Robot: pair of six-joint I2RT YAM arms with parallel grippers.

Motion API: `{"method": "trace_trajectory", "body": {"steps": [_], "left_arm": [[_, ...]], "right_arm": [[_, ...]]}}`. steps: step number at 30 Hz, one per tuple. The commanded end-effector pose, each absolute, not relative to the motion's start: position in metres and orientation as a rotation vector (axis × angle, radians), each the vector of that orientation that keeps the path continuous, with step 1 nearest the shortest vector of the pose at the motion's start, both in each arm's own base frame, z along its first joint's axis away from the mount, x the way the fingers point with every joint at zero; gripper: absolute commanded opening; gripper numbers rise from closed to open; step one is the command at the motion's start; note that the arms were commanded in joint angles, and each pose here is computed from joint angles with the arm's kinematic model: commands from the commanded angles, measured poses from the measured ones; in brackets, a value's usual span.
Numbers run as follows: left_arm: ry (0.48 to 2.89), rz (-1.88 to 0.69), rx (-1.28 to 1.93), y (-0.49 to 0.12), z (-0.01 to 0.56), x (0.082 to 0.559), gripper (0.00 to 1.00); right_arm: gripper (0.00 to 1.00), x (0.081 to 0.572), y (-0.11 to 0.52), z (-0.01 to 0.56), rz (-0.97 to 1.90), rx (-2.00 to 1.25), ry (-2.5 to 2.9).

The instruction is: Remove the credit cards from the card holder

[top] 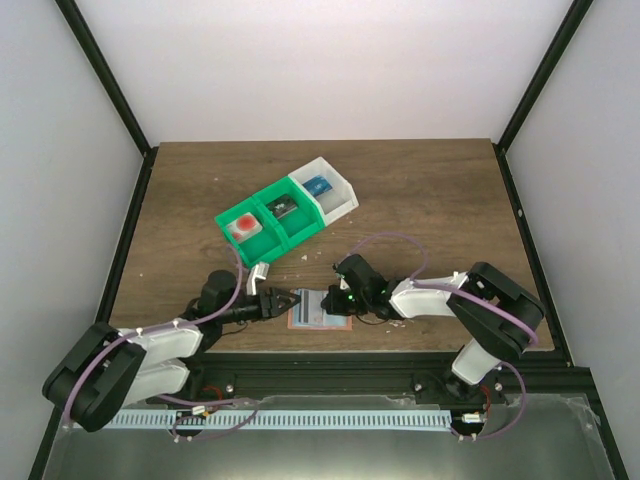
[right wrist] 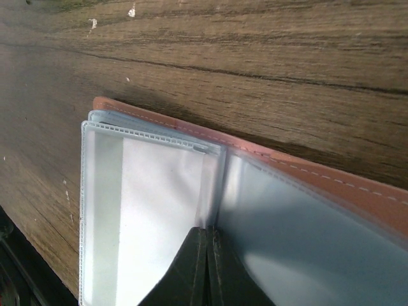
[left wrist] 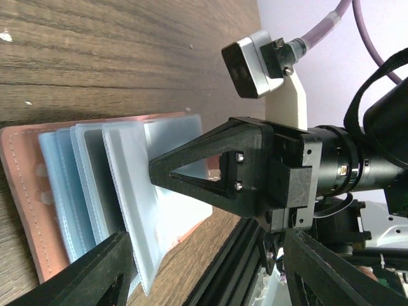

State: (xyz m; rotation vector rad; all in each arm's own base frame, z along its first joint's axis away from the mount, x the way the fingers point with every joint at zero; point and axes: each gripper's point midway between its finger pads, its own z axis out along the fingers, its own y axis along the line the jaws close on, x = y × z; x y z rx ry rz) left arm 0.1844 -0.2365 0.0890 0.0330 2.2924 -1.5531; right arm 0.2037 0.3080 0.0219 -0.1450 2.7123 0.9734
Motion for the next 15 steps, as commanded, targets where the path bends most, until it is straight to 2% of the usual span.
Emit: {"method": "trace_trajectory", "body": {"steps": [1,15], "left_arm": [[2.257,-1.584,0.055,-0.242,0.097,0.188,0.67],[2.288,-1.628,0.040,-0.254,0.085,0.191,0.67]], "right_arm": [[0.00,0.193,0.298,0.007,0.918,-0.133,2.763],[0.01,0.193,0.298,0.007,0.927,-0.133,2.761]]}}
